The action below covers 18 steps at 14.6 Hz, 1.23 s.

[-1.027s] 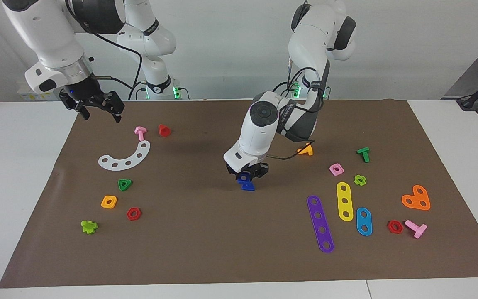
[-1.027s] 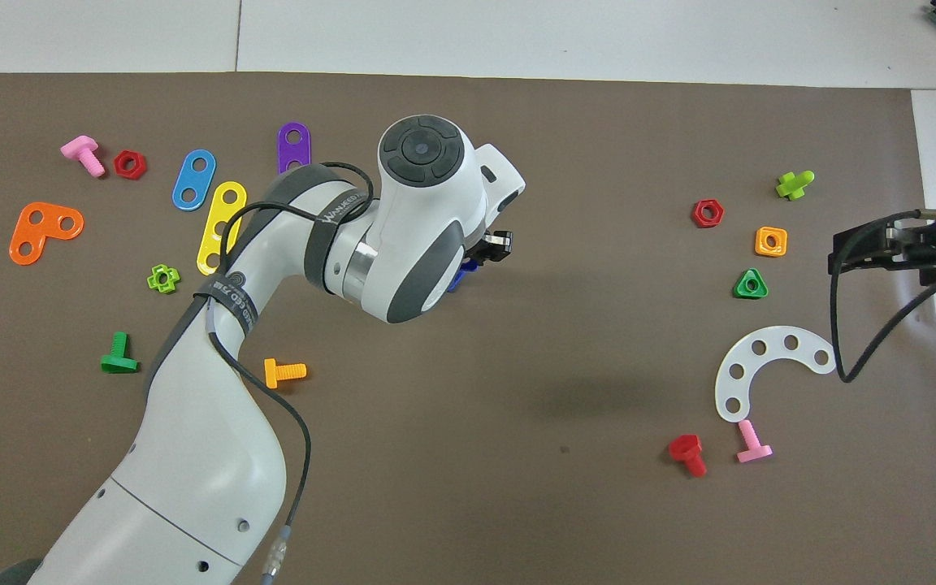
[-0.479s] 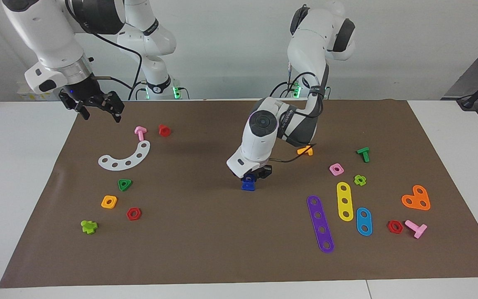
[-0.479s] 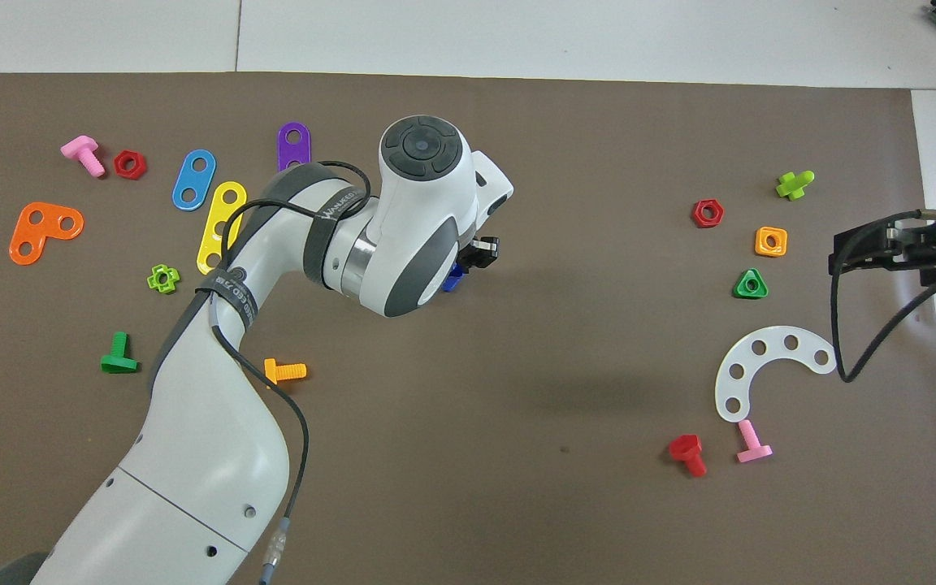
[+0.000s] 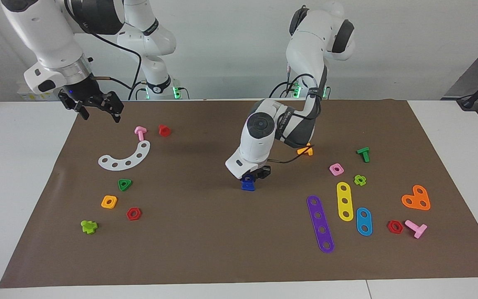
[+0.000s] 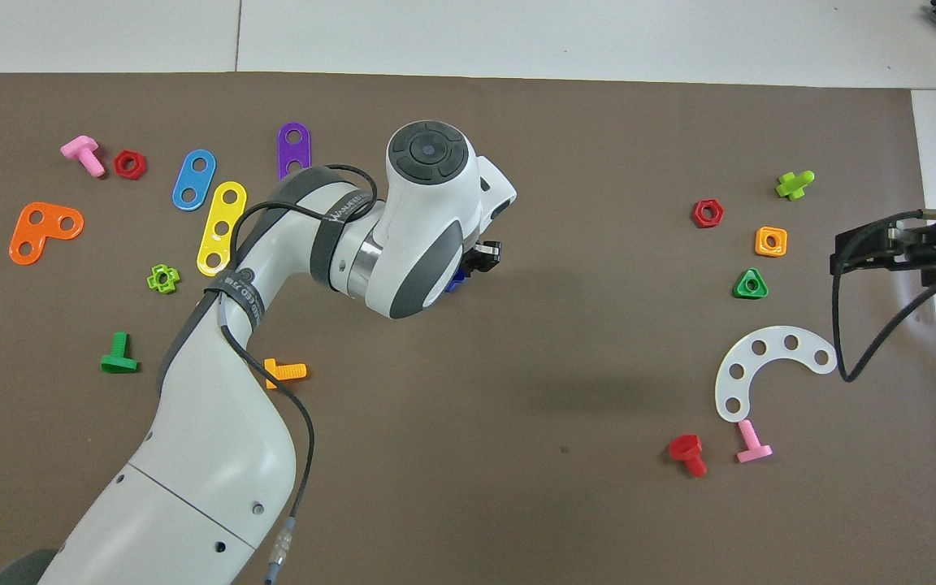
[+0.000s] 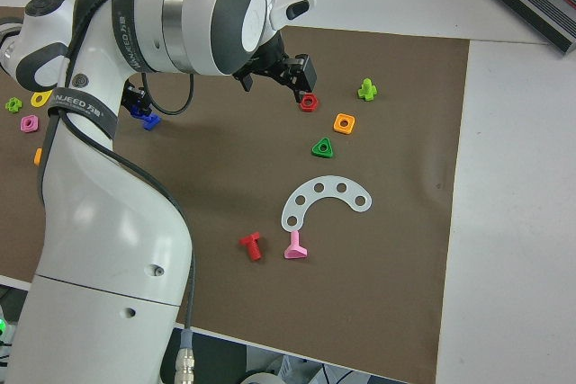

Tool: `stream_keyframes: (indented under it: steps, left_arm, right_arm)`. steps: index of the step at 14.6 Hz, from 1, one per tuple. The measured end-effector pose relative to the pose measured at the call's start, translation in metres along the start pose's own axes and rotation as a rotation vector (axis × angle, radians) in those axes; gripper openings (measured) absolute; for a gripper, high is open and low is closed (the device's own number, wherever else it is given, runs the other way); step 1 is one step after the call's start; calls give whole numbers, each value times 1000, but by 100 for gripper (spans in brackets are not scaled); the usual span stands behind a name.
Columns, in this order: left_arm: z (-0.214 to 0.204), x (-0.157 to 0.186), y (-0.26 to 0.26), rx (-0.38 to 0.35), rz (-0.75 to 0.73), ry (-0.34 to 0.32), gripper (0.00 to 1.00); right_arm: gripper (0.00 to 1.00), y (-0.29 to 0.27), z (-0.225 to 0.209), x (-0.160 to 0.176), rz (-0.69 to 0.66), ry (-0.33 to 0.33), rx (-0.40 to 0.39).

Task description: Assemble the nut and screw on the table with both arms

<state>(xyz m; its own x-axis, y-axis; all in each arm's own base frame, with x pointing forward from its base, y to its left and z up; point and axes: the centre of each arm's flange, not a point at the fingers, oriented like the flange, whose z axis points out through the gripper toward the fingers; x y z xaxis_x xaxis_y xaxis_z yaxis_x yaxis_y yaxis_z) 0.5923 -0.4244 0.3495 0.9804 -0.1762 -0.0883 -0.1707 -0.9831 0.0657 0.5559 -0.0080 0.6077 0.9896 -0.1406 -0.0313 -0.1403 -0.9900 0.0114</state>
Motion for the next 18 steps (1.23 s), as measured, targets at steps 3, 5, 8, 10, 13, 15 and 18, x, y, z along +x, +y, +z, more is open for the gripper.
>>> stream_keyframes:
  steps: [3, 5, 8, 10, 13, 15, 18]
  left_arm:
    - [3, 0, -1, 8, 1, -2, 47]
    - [6, 0, -2, 12, 2, -1, 47]
    - [18, 0, -3, 14, 2, 6, 47]
    - [24, -1, -4, 15, 2, 8, 47]
    - [27, 1, -4, 10, 3, 26, 47]
    - [30, 2, -4, 3, 3, 42, 63]
    - [30, 2, -4, 0, 3, 50, 95]
  right_arm:
    - [100, 0, 0, 0, 0, 0, 0]
    - [100, 0, 0, 0, 1, 0, 0]
    - [100, 1, 0, 0, 1, -1, 0]
    - [100, 0, 1, 0, 0, -3, 0]
    - [100, 1, 2, 0, 0, -4, 0]
    - [100, 1, 2, 0, 0, -4, -1]
    - [100, 1, 2, 0, 0, -5, -1]
